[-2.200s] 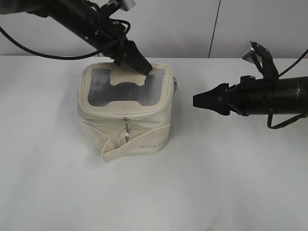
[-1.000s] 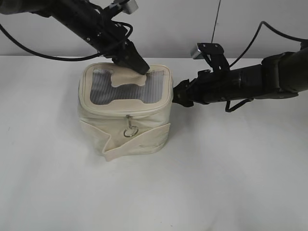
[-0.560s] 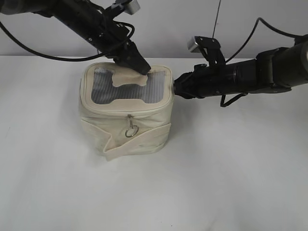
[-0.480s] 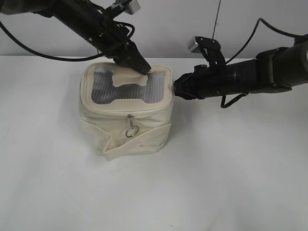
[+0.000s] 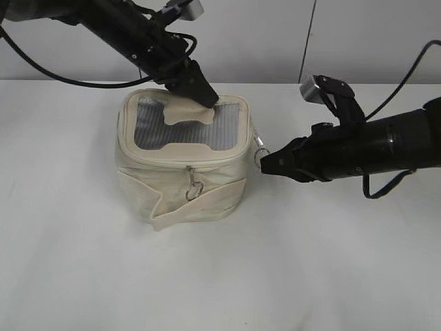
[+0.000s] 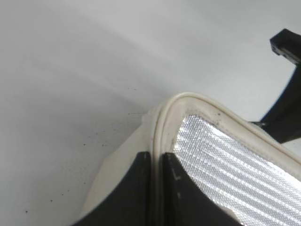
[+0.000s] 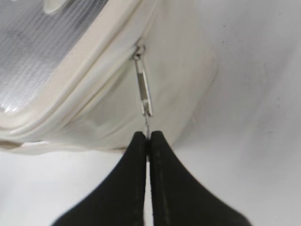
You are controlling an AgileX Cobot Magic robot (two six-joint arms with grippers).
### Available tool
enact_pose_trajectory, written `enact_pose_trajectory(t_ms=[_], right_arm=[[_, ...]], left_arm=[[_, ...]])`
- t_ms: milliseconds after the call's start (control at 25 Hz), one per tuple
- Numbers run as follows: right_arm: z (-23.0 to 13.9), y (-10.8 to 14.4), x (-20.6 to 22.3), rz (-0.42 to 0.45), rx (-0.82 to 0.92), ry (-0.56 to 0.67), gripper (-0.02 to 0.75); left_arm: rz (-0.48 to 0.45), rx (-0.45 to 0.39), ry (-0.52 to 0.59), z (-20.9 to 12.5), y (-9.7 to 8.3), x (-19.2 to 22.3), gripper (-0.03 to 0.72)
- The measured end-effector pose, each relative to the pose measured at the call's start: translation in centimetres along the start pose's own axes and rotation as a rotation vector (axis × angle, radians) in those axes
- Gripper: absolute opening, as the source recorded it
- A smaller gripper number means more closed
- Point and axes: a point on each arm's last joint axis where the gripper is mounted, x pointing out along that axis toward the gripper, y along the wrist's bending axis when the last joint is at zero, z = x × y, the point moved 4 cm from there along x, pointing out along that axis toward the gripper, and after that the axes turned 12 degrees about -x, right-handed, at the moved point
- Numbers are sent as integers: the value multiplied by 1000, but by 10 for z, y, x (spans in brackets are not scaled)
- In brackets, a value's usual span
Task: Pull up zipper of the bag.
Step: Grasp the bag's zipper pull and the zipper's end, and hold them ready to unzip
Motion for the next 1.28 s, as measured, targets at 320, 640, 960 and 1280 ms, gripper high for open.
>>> enact_pose_trajectory(t_ms=[320, 640, 960, 1280], right_arm=[[-20, 39, -28, 100, -11, 4, 8], [-12, 112, -2, 206, -40, 3, 8], [4, 138, 32, 193, -28, 29, 18], [-1, 128, 5, 207, 27, 168, 464]], left_arm=[[27, -114, -17, 3, 2, 2, 50], [49, -224, -25, 4, 2, 3, 50], [61, -273, -24, 4, 2, 2, 61], [110, -345, -105, 18, 0, -13, 264]])
